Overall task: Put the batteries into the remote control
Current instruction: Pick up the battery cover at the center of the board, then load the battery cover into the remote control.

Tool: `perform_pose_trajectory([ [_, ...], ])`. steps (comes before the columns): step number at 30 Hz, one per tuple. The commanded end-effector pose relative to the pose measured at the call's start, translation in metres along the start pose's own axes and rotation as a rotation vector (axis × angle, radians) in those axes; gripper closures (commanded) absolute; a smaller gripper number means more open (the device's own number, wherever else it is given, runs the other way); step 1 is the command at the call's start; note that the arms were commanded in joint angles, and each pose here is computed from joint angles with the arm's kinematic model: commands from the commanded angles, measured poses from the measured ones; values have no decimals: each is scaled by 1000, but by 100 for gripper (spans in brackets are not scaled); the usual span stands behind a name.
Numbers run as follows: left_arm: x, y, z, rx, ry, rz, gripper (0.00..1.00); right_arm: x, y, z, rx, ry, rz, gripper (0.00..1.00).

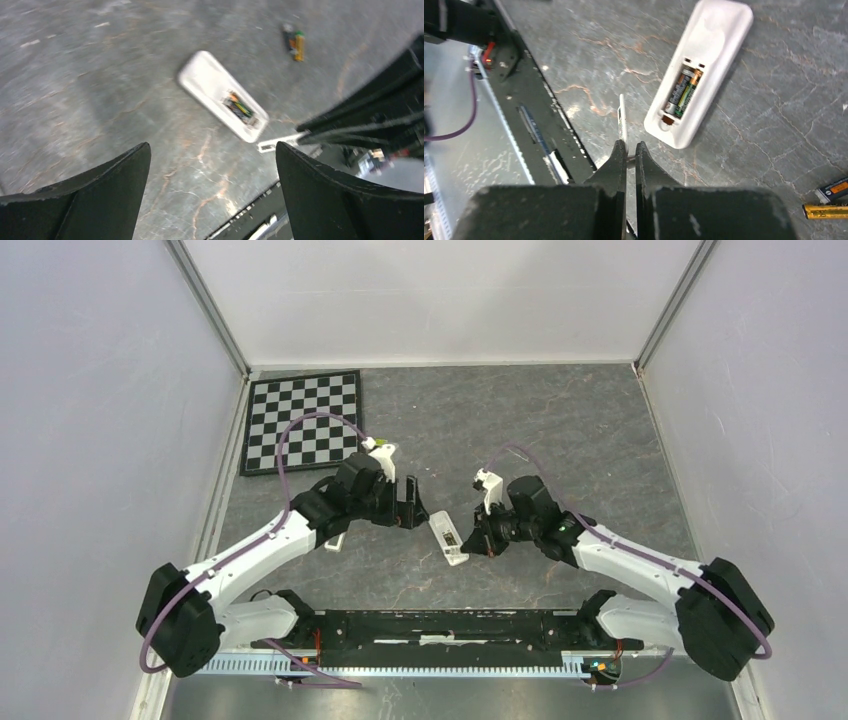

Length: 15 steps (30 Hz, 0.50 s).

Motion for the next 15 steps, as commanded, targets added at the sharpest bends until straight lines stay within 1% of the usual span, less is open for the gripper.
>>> perform_pose_trajectory([
  [1,-7,6,27,188,185,-122,0,-13,-13,-14,-20,-142,34,100],
  [3,-14,1,32,216,202,-103,0,-18,-16,-17,-30,-169,47,100],
  [8,-35,-9,34,253,179,-37,1,-28,-20,-19,-24,-223,93,100],
  [12,-42,-11,36,257,182,-23,2,-30,-21,-21,-5,-277,114,100],
  [15,-45,-11,38,259,193,-20,2,-27,-18,-25,12,-342,104,100],
])
Point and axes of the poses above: each gripper's point midway between its finger pads, its own x axis back along the fingers, its own z axis along the line the jaws close on, y = z × x, the point moved 6 cm from there along x, back along the fingers, and after that the axes turned 2 degrees about x, right-handed, at the moved point
